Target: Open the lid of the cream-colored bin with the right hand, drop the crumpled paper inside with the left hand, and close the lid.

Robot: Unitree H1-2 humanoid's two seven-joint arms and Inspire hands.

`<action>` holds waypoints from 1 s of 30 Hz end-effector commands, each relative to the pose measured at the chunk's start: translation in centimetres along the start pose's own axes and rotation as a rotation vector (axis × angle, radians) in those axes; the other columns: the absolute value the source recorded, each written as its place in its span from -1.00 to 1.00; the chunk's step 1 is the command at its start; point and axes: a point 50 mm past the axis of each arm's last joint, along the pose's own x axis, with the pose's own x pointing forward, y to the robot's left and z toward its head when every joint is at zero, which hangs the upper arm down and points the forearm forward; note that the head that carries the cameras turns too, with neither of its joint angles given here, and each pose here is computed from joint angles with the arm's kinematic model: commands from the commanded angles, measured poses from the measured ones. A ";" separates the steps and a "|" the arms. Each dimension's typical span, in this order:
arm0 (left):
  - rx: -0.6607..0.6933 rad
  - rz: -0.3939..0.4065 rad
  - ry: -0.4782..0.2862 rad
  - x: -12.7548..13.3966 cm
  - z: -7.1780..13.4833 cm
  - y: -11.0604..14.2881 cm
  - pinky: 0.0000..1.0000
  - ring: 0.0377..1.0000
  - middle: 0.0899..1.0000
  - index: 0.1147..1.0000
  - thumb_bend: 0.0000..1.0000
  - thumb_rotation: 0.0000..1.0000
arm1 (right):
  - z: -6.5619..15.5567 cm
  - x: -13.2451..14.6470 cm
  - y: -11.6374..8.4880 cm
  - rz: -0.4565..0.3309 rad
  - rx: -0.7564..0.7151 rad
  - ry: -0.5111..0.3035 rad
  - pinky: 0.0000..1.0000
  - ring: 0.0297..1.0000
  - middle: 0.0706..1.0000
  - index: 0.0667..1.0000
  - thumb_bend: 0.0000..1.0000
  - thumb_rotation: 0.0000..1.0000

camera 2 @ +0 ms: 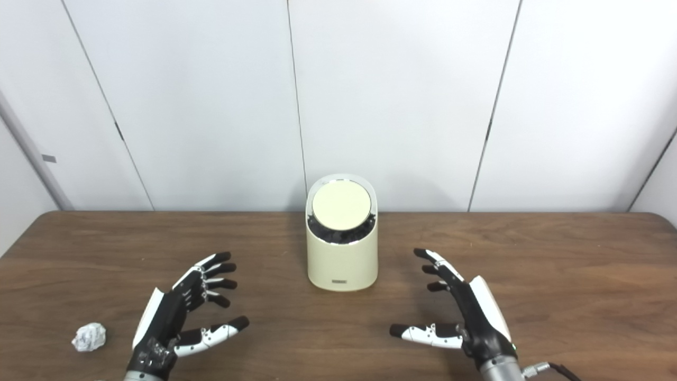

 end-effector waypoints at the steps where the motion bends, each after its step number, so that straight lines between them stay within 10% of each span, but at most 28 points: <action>1: 0.009 0.017 -0.074 0.7 1.3 0.5 0.12 0.38 0.56 0.66 0.41 -0.96 | 1.5 0.6 -0.8 -0.030 -0.001 -0.068 0.42 0.67 0.80 0.70 0.61 -0.50; 16: 0.000 0.013 -0.064 0.4 0.9 0.6 0.13 0.39 0.56 0.65 0.41 -1.00 | 2.1 1.3 -0.6 -0.039 0.001 -0.065 0.39 0.67 0.83 0.75 0.60 -0.42; 30: -0.005 0.002 -0.060 0.3 0.7 0.3 0.15 0.41 0.57 0.63 0.40 -1.00 | 8.0 8.8 -1.7 -0.080 -0.061 -0.125 0.46 0.75 0.84 0.90 0.77 -0.13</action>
